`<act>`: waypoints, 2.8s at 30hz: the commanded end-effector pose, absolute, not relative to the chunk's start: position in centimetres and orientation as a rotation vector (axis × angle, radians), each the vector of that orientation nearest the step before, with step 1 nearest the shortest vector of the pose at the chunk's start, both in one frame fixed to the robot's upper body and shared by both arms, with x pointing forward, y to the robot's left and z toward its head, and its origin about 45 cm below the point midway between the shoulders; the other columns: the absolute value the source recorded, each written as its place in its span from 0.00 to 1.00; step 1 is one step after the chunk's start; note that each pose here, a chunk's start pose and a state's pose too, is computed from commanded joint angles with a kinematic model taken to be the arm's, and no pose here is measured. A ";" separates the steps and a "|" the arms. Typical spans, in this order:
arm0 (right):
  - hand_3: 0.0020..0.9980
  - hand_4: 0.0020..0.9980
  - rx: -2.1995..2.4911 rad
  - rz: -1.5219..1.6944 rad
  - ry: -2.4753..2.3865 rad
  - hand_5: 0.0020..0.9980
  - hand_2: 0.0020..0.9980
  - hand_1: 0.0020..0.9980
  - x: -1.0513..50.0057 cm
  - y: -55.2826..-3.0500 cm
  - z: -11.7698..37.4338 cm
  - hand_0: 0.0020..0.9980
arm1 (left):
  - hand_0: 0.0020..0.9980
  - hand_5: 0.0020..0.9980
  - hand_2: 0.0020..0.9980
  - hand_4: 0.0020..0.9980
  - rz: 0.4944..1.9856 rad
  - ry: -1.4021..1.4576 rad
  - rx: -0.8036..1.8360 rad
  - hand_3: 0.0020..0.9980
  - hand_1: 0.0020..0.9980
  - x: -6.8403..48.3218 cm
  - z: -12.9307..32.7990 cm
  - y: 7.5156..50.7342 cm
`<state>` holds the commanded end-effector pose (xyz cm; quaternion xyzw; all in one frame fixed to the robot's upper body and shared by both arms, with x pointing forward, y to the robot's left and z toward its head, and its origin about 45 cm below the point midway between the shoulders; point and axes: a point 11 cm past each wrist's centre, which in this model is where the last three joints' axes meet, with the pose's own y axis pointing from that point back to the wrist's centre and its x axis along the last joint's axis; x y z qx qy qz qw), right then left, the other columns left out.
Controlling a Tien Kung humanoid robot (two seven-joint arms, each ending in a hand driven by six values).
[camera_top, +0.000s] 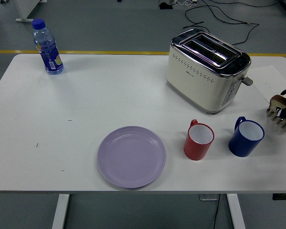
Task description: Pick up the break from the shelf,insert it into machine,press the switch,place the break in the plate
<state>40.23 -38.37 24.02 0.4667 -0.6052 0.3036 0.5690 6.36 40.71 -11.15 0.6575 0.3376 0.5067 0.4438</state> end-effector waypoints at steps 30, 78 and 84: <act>0.51 0.47 1.060 0.820 -1.483 0.00 0.44 0.38 40.9 -38.9 27.0 0.30 | 0.65 0.95 0.59 0.33 1.259 0.835 1.632 0.60 0.59 6.5 -11.1 40.8; 0.49 0.48 1.250 1.448 -1.528 0.00 0.41 0.34 46.2 -18.3 46.3 0.25 | 0.66 0.95 0.59 0.33 1.265 0.838 1.630 0.60 0.59 6.6 -11.0 41.0; 0.50 0.47 1.285 1.394 -1.522 0.00 0.41 0.34 47.1 -17.0 44.8 0.26 | 0.66 0.95 0.59 0.33 1.265 0.836 1.632 0.60 0.59 6.6 -11.0 41.0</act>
